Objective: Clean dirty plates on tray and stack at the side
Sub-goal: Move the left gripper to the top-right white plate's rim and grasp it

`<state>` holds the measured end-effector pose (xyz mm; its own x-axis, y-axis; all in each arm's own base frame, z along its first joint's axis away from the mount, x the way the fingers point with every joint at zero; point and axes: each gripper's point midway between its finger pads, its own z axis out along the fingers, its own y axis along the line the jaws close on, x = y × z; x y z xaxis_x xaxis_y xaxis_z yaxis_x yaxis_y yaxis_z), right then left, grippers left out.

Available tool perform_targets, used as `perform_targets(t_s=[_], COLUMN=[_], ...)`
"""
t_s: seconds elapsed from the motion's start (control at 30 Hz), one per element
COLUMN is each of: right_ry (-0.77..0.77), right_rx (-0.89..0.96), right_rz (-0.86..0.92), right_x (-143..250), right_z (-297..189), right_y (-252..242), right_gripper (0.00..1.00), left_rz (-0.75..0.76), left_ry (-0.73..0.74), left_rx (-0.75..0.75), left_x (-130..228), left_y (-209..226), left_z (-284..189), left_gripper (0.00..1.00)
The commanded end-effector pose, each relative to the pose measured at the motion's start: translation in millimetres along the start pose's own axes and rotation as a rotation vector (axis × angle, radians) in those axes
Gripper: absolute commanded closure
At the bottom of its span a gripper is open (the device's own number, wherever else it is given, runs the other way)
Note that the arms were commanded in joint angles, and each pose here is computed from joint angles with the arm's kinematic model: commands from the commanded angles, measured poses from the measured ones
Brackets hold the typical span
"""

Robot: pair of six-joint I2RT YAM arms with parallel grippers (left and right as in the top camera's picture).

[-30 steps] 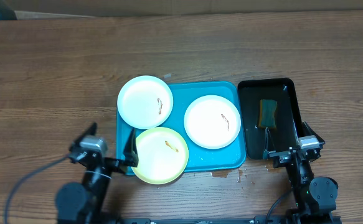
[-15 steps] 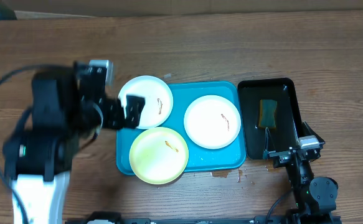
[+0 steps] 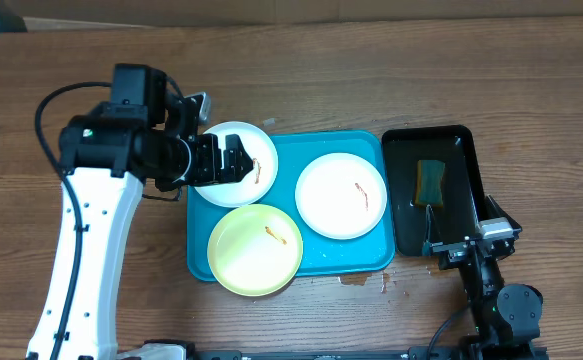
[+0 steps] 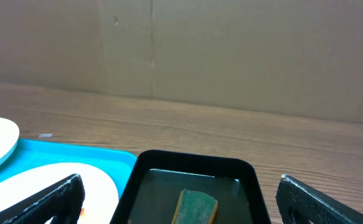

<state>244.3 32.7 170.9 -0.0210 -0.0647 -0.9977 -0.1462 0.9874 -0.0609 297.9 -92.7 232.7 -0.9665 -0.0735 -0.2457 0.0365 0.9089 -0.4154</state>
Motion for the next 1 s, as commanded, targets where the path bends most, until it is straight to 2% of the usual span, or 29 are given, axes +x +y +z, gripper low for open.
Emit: perform_targets(t_s=[0.0,0.13,0.3,0.5,0.63,0.8,0.83,0.97], right_ry=[-0.006,-0.006,-0.006,-0.023,-0.117,-0.116,-0.097,0.014], right_rx=[0.002,0.002,0.002,0.007,-0.002,0.023,0.047,-0.011], right_rz=[-0.007,-0.007,-0.007,-0.007,0.077,0.183,0.184,0.19], right_x=[1.4,1.4,1.4,-2.8,-30.9,-89.1,-115.6,-166.0], right_z=[0.0,0.0,0.0,0.0,-3.2,-22.7,-28.2,-26.5], right_y=[-0.4,-0.4,-0.4,-1.3,-1.2,-9.4,-14.9,-7.5], right_gripper=[0.0,0.0,0.0,0.0,0.0,0.0,0.0,0.0], left_rz=[0.005,0.029,0.046,0.084,0.095,0.025,-0.014,0.001], left_ry=[-0.013,-0.001,0.018,0.044,0.046,0.014,-0.007,-0.027], left_rx=[-0.131,-0.125,-0.14,-0.129,-0.125,-0.117,-0.109,-0.127], left_x=[-0.2,3.6,11.2,20.2,21.3,14.6,10.2,7.2], left_y=[10.4,0.6,-9.7,-21.9,-25.0,-27.5,-30.3,-35.1], left_z=[-1.3,2.7,15.0,24.6,25.7,26.2,26.7,30.7], left_gripper=[0.0,0.0,0.05,0.03,0.02,0.0,0.0,0.0])
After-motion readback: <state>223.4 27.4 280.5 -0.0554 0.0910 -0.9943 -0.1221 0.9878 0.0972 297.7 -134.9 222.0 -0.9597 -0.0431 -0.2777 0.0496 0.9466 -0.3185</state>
